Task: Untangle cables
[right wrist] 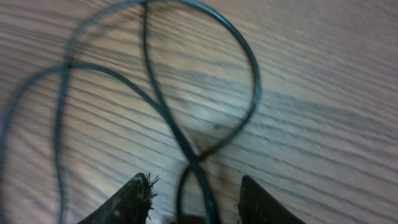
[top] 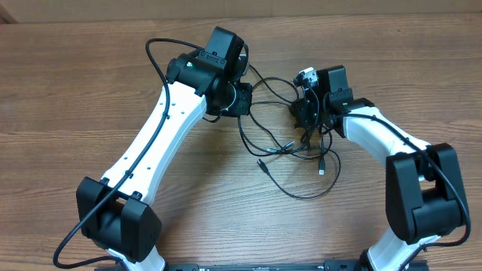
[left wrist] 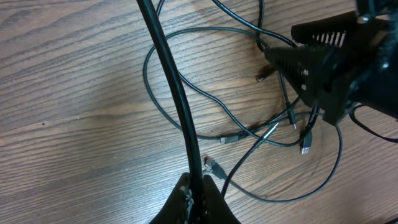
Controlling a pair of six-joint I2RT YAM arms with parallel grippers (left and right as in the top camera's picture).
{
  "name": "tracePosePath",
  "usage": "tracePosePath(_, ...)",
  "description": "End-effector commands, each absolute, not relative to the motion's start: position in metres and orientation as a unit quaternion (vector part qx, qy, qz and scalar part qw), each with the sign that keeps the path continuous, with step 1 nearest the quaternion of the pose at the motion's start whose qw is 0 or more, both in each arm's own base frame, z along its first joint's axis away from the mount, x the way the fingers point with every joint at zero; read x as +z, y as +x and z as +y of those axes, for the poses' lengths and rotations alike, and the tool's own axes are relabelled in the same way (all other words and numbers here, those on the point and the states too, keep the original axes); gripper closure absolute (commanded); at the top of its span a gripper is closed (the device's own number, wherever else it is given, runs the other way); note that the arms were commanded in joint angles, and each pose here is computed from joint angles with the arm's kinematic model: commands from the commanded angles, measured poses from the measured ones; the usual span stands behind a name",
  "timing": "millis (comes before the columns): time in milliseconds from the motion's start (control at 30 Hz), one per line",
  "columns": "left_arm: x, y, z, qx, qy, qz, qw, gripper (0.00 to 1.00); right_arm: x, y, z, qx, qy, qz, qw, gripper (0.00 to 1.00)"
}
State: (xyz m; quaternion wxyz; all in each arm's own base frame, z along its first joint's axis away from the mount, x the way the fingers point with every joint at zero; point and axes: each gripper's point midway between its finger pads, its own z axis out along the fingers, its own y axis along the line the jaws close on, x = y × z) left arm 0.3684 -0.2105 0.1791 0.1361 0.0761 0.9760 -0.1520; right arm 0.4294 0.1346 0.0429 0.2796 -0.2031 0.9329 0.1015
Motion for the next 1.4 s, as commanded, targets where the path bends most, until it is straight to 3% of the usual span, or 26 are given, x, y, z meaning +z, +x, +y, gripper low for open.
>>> tracePosePath(0, 0.174, 0.368, -0.211, -0.148, 0.068, 0.978, 0.130, 0.96, 0.036, 0.430, 0.127, 0.078, -0.196, 0.938, 0.274, 0.66)
tracePosePath(100, 0.174, 0.368, -0.211, -0.148, 0.068, 0.978, 0.130, 0.96, 0.034, 0.424, 0.132, 0.095, -0.201, 0.939, 0.264, 0.93)
tracePosePath(133, 0.174, 0.368, -0.211, -0.148, 0.068, 0.978, 0.130, 0.96, 0.036, 0.425, 0.134, 0.100, -0.202, 0.938, 0.265, 0.96)
tracePosePath(267, 0.174, 0.369, -0.211, -0.148, 0.068, 0.978, 0.131, 0.95, 0.071, 0.445, 0.139, 0.111, -0.173, 0.932, 0.298, 0.96)
tracePosePath(567, 0.174, 0.369, -0.211, -0.148, 0.068, 0.978, 0.131, 0.96, 0.245, 0.480, 0.154, 0.141, -0.171, 0.867, 0.447, 0.96)
tracePosePath(667, 0.174, 0.369, -0.210, -0.148, 0.068, 0.978, 0.131, 0.96, 0.261, 0.481, 0.143, 0.090, -0.203, 0.853, 0.472, 0.96)
tracePosePath(867, 0.174, 0.370, -0.211, -0.149, 0.068, 0.977, 0.133, 0.96, 0.272, 0.483, 0.109, -0.012, -0.153, 0.862, 0.482, 0.96)
tracePosePath(1000, 0.175, 0.372, -0.212, -0.151, 0.068, 0.977, 0.138, 0.95, 0.301, 0.451, 0.150, 0.105, -0.185, 0.847, 0.488, 0.96)
tracePosePath(1133, 0.176, 0.373, -0.213, -0.152, 0.069, 0.976, 0.141, 0.95, 0.281, 0.402, 0.174, 0.190, -0.243, 0.863, 0.401, 0.96)
tracePosePath(1367, 0.176, 0.375, -0.213, -0.154, 0.069, 0.975, 0.144, 0.96, 0.194, 0.376, 0.125, 0.076, -0.182, 0.949, 0.247, 0.96)
